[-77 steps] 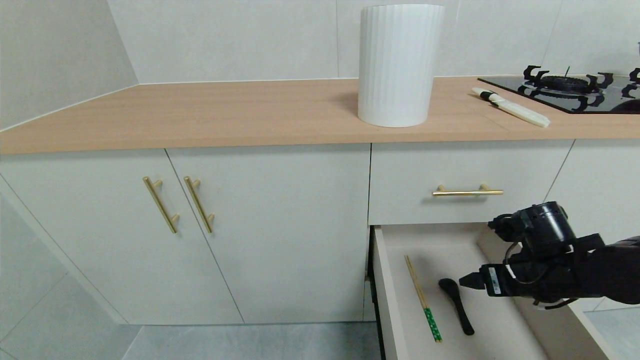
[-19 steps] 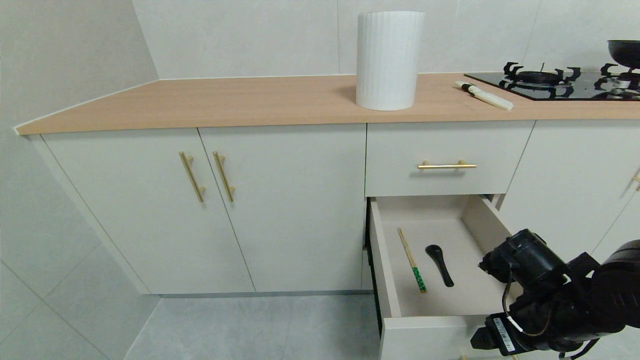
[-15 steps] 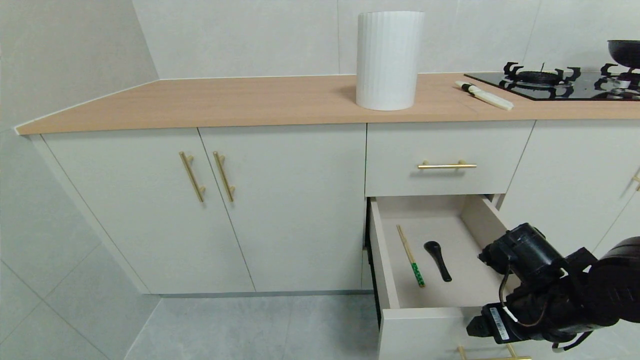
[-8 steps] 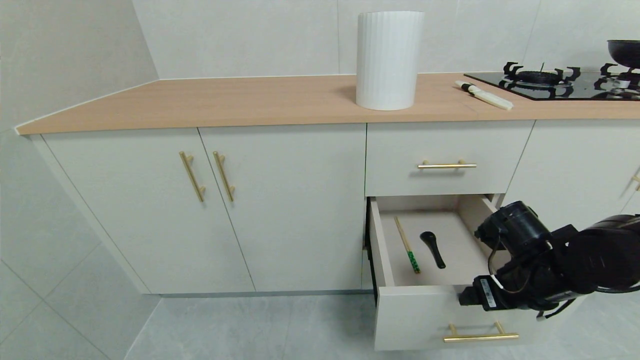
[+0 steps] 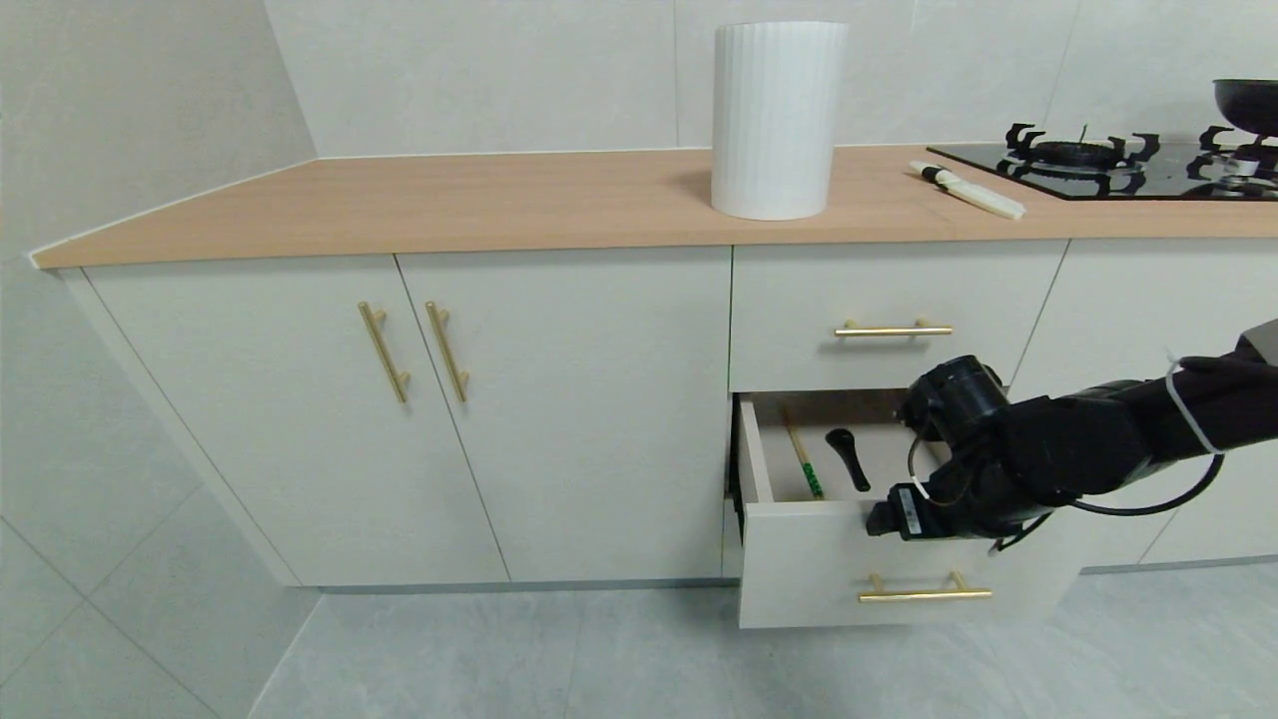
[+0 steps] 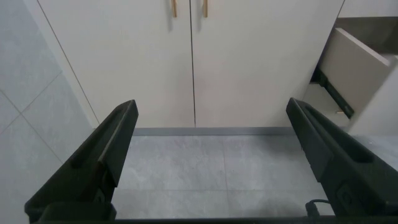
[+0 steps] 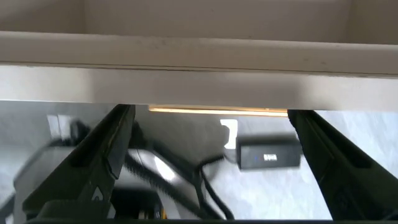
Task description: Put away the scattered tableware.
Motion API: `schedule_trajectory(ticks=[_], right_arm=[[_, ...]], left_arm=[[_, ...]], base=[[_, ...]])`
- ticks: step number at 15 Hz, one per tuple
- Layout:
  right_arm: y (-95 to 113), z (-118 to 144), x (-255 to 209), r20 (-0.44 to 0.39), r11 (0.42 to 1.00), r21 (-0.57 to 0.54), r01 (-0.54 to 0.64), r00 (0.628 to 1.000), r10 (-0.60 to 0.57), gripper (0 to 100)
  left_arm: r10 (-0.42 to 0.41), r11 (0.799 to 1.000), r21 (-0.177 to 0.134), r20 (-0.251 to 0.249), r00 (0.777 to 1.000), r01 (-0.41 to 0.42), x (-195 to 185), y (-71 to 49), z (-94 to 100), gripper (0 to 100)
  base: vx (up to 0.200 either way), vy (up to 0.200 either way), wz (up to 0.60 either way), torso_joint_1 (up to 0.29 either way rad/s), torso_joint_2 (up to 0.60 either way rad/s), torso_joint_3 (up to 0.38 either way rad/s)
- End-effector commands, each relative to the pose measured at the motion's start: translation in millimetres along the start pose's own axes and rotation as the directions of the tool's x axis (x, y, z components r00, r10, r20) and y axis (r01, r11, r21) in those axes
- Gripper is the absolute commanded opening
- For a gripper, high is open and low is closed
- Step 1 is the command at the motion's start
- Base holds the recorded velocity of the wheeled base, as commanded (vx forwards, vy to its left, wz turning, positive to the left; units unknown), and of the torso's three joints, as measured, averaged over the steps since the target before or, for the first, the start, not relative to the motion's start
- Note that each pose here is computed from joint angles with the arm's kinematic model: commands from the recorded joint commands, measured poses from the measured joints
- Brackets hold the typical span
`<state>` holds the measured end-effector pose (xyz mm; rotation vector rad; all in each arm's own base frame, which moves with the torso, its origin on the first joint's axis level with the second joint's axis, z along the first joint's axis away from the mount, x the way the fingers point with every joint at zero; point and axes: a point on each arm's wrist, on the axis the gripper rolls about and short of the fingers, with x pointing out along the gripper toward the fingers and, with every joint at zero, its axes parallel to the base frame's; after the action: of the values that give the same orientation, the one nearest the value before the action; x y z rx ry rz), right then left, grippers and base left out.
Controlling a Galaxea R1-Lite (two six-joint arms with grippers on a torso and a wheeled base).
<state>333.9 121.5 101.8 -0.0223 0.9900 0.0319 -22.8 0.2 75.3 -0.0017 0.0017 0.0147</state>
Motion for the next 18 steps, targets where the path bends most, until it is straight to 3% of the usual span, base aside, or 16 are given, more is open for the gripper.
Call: schedule_trajectory(ticks=[1, 12, 18], right_arm=[[1, 8, 16, -0.004, 1.0, 0.011, 0.009, 1.0, -0.009, 100], [-7, 31, 54, 0.212, 0.996, 0.091, -0.022, 0.977, 0.003, 100], [-18, 32, 82, 0.363, 0.99, 0.136, -0.041, 0.932, -0.012, 100]], left_arm=[[0.001, 1.0, 0.0, -0.001, 1.0, -0.001, 0, 0.0, 0.1, 100], [0.001, 1.0, 0.0, 0.0, 1.0, -0.001, 0, 0.0, 0.0, 100], [0.001, 1.0, -0.001, 0.0, 1.0, -0.001, 0, 0.0, 0.0, 100]], base=[[0.0, 0.0, 0.0, 0.0, 0.0, 0.0], [0.0, 0.0, 0.0, 0.0, 0.0, 0.0], [0.0, 0.0, 0.0, 0.0, 0.0, 0.0]])
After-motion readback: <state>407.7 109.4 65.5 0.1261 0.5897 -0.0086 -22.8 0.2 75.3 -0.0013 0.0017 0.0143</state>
